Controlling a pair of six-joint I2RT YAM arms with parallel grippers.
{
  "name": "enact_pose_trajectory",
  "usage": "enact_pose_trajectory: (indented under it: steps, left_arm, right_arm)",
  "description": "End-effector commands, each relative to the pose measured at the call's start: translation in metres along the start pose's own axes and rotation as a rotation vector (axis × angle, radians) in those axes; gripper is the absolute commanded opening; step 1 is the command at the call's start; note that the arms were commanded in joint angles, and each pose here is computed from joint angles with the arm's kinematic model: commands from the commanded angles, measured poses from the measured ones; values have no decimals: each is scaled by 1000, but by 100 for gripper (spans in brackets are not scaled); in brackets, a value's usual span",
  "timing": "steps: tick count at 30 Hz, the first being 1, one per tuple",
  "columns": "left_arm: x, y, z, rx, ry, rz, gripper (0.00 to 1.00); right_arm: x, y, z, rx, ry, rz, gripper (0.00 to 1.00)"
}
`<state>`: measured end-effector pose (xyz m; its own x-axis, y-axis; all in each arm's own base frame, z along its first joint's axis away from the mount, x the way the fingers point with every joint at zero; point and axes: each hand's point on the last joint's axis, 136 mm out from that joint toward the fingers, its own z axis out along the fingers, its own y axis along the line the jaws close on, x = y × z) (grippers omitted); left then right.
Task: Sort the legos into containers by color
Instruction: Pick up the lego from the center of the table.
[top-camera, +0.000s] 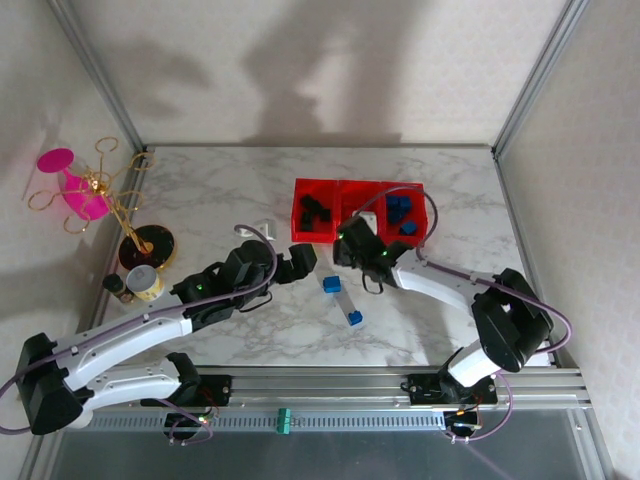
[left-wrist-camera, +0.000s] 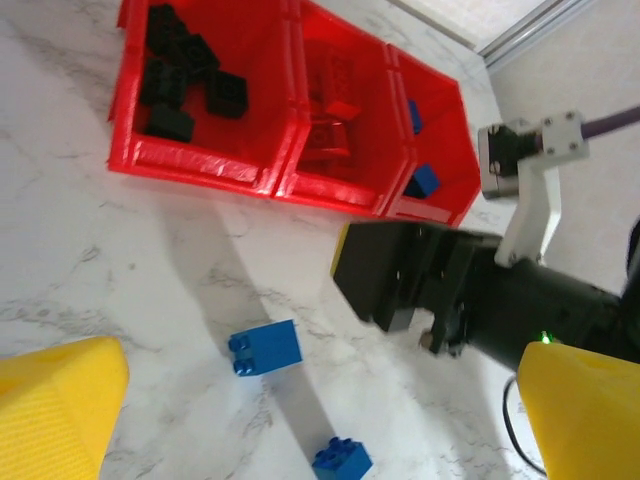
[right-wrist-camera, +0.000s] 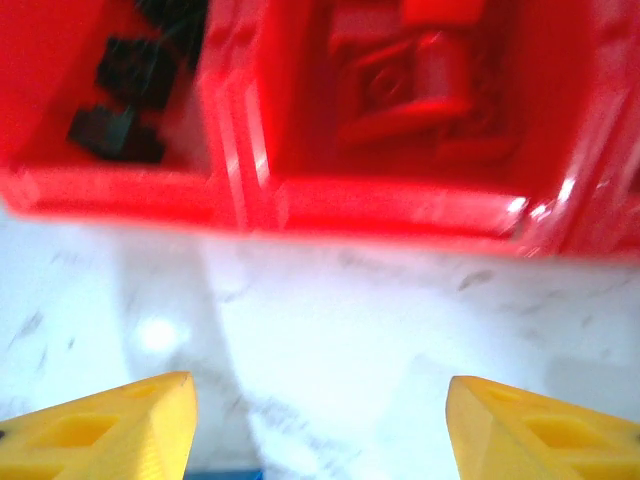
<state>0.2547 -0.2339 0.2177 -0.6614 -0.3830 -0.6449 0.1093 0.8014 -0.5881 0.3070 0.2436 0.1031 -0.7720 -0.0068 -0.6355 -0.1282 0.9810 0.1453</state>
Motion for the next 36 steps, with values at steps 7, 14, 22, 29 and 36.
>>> enact_pose_trajectory:
  steps: [7,14,22,29,36]
  left_arm:
    - [6,23,-7,-63,-19,-26,100]
    - [6,31,-11,-85,-32,-33,100]
    - [7,33,-9,-85,-34,-38,100]
    - [7,31,-8,-86,-33,-28,100]
    - [7,26,-5,-79,-20,-22,99]
  right_arm:
    - [57,27,5,21,86,-25,76]
    - [80,34,22,18,134,-61,80]
    - [86,40,38,22,152,-112,73]
    - [89,43,42,10,160,-113,60]
    - [83,42,37,2,146,-103,47]
